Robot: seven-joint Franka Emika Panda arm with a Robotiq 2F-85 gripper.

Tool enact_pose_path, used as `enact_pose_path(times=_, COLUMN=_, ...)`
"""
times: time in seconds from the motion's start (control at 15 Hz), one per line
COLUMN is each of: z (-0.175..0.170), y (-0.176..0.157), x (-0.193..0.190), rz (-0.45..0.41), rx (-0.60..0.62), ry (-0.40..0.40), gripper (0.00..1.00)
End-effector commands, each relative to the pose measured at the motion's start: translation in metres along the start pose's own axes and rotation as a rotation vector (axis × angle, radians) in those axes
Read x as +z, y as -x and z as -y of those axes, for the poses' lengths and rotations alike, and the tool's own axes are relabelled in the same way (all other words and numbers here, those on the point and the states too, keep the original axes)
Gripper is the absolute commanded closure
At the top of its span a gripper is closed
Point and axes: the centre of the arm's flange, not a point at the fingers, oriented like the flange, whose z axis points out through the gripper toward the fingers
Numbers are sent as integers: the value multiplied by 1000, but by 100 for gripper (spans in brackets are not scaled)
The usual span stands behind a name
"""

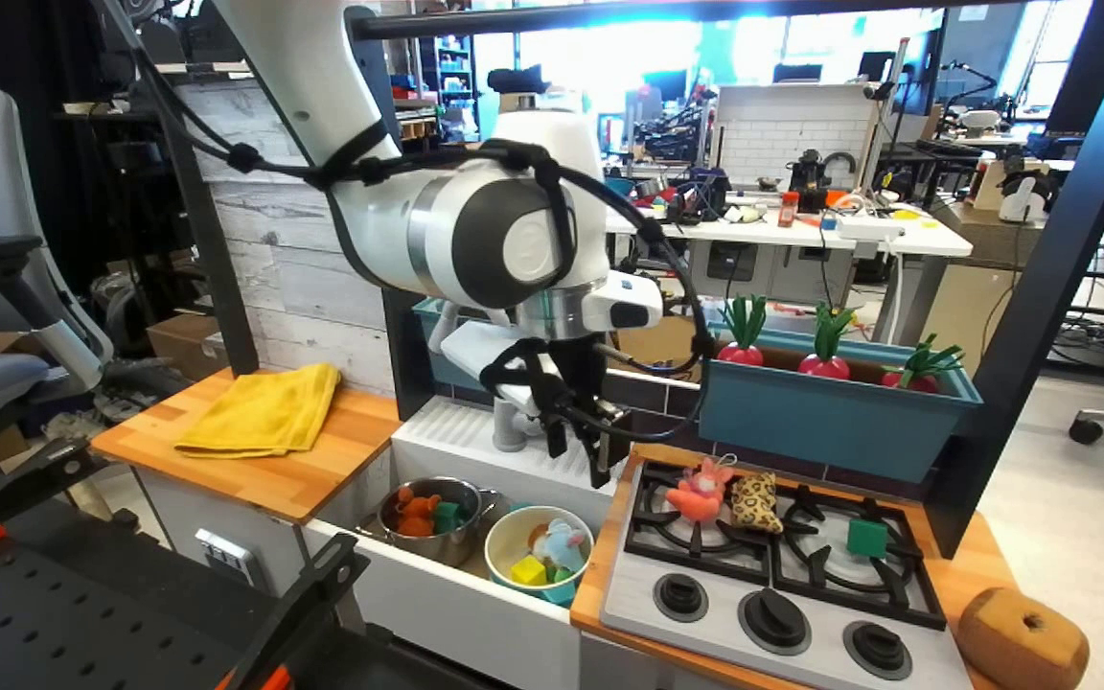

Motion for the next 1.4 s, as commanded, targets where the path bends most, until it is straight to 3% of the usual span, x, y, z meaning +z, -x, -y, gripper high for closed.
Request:
enact_pose_path(times=0.0, z=-45, y=-47, x=-26, rz=-75, rx=178, ry=-20, gripper=1)
enact_pose_path(times=0.07, z=-54, y=-64, x=-22, rz=-62, rx=233, ry=-11, gripper=0)
enact_pose_path(times=0.27, z=-72, y=-96, x=-6, rz=-50, rx=349, ry=50, gripper=23)
enact_pose_path(times=0.4, z=-73, y=-109, x=8, rz=-54, rx=407, ry=59, gripper=31)
enact_pose_path(times=0.53, z=-66, y=-119, x=23, rz=-57, rx=451, ry=56, gripper=37)
enact_pose_path(times=0.73, z=-57, y=-126, x=43, rz=-45, rx=495, ry=62, gripper=34)
enact_pose_path(times=0.8, z=-55, y=-127, x=48, rz=-38, rx=503, ry=68, gripper=54)
enact_pose_path(times=1.0, z=-60, y=-132, x=55, rz=-22, rx=533, ry=96, gripper=74)
enact_pose_path(times=1.2, z=-71, y=-133, x=45, rz=-6, rx=553, ry=112, gripper=93)
enact_pose_path(times=1.27, z=-71, y=-131, x=39, rz=-6, rx=548, ry=108, gripper=97)
enact_pose_path(times=1.33, z=-70, y=-123, x=28, rz=-10, rx=526, ry=101, gripper=94)
